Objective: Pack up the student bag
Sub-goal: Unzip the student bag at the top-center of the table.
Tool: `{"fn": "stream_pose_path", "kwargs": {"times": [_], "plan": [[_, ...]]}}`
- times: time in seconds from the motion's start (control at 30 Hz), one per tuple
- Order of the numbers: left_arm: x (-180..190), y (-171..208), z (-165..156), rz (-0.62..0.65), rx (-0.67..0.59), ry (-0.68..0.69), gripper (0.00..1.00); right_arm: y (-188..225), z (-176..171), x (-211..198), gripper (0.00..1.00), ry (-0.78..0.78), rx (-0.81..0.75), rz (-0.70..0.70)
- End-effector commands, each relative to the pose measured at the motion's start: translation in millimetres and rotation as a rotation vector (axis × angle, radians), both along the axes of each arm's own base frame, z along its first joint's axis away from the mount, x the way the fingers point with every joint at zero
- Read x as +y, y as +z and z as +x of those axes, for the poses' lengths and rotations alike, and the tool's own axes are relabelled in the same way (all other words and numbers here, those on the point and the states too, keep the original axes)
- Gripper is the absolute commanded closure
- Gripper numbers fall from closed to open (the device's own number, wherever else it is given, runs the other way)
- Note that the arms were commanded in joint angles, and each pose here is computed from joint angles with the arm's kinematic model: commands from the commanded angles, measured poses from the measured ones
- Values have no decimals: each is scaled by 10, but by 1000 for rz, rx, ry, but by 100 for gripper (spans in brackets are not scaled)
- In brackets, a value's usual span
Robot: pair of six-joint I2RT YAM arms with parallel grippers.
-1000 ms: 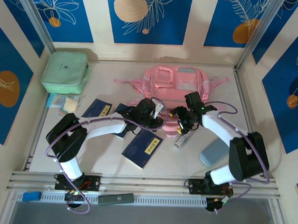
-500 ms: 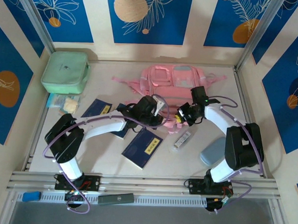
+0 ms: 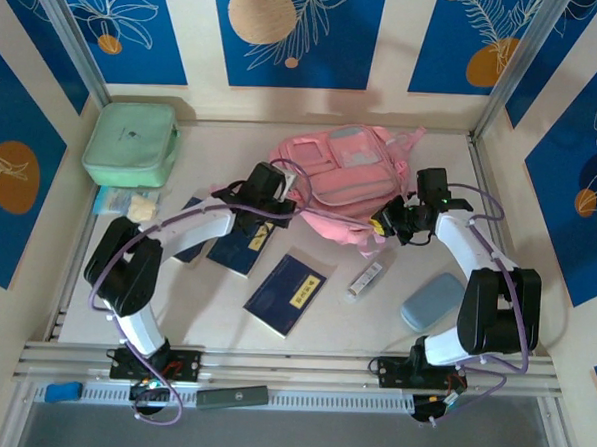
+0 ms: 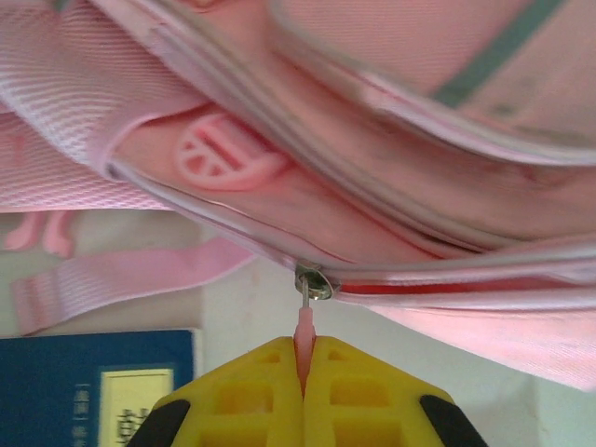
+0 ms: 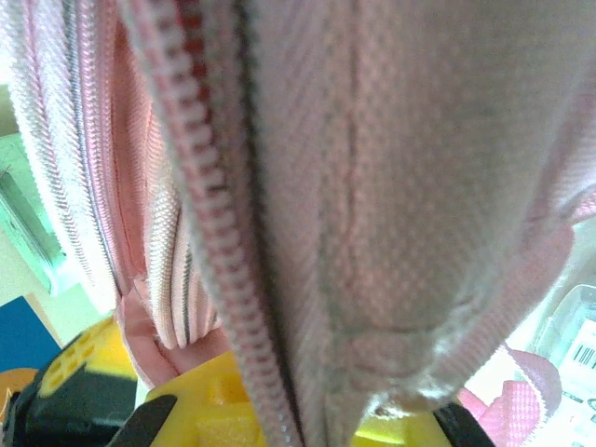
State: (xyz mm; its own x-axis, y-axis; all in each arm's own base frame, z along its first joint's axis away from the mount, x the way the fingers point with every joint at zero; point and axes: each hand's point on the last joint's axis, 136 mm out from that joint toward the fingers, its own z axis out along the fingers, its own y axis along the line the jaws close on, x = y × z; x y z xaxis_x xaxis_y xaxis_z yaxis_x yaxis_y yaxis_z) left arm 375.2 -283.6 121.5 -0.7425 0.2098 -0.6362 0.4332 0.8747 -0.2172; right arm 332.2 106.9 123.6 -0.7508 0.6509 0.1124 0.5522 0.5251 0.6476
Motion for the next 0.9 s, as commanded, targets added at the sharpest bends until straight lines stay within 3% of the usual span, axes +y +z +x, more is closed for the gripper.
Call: {"fn": "stream_pose_path", "kwargs": {"times": [0.0, 0.37, 0.53, 0.7, 0.8, 0.87], "plan": [[379, -94, 263, 94, 9, 155, 100, 199, 229, 0, 100, 11, -102, -4], [549, -253, 756, 81, 48, 224, 100, 134, 435, 431, 100, 62, -130, -37], [650, -356, 855, 84, 80, 245, 100, 103, 468, 344, 100, 27, -146, -43], [637, -328, 877, 76, 77, 230, 100, 84, 513, 674, 100, 112, -169, -56], [619, -267, 886, 86, 76, 201, 96, 81, 577, 771, 84, 121, -185, -40], [648, -219, 832, 96, 90, 200, 68, 105, 599, 828, 62, 148, -183, -7]]}}
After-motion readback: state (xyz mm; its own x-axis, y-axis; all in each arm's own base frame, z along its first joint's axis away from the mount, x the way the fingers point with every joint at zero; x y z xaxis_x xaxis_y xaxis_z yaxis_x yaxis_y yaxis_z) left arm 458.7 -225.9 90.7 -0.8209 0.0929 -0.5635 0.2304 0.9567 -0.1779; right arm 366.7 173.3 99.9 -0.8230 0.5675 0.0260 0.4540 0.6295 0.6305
